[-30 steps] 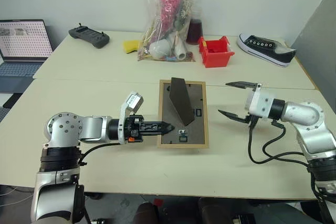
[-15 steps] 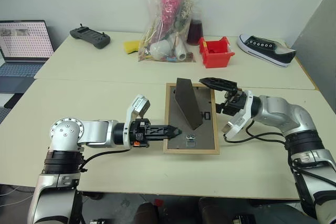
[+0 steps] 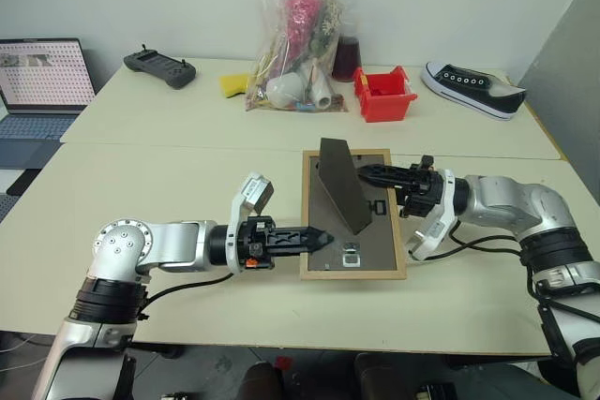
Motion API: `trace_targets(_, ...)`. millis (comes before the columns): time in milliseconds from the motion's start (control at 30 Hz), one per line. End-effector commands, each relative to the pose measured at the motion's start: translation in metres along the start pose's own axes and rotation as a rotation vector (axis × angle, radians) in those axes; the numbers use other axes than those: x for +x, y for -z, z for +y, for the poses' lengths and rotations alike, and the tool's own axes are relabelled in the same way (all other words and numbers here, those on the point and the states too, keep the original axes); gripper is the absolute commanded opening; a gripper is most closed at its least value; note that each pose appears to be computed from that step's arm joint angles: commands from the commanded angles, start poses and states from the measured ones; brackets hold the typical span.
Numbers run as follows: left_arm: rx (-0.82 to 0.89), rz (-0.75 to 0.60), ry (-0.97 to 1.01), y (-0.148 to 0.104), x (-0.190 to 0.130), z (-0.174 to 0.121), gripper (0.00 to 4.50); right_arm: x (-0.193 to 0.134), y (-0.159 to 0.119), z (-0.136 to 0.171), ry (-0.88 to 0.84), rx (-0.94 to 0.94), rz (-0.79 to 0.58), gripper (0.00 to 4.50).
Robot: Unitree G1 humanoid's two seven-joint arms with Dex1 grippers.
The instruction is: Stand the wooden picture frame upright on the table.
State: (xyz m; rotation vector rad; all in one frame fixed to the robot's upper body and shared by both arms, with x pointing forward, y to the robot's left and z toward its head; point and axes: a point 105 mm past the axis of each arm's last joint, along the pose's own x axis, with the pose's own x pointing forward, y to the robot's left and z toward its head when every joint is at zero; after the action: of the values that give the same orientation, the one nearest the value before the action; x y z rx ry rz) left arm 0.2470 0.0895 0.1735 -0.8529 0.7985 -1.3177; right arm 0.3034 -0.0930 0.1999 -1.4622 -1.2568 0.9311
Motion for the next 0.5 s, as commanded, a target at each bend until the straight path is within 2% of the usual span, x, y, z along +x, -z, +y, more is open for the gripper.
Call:
trace_targets(33, 0.045, -0.05, -0.037, -0.01, -0.009, -0.003, 2.75, -0.001, 0.005, -0.024, 0.093, -0.017, -0.007, 1.34)
trace_targets(133, 0.094, -0.135, -0.088, -0.029, -0.027, -0.007, 3.39, 0.0, 0.012, -0.022, 0.109, 0.076, 0.024, 1.34)
trace_targets(267, 0.213, -0.253, -0.203, -0.05, -0.053, -0.014, 4.11, 0.007, 0.025, -0.013, 0.126, 0.32, 0.107, 1.34)
trace_targets(333, 0.334, -0.295, -0.35, -0.057, -0.064, -0.009, 4.49, 0.015, 0.027, -0.003, 0.089, 0.504, 0.133, 1.34)
trace_targets(400, 0.48, -0.362, -0.526, -0.066, -0.075, -0.002, 4.5, 0.025, 0.033, 0.007, 0.067, 0.805, 0.164, 1.34)
trace_targets(500, 0.732, -0.385, -0.717, -0.07, -0.079, 0.0, 4.5, 0.038, 0.037, 0.019, 0.047, 1.232, 0.165, 1.34)
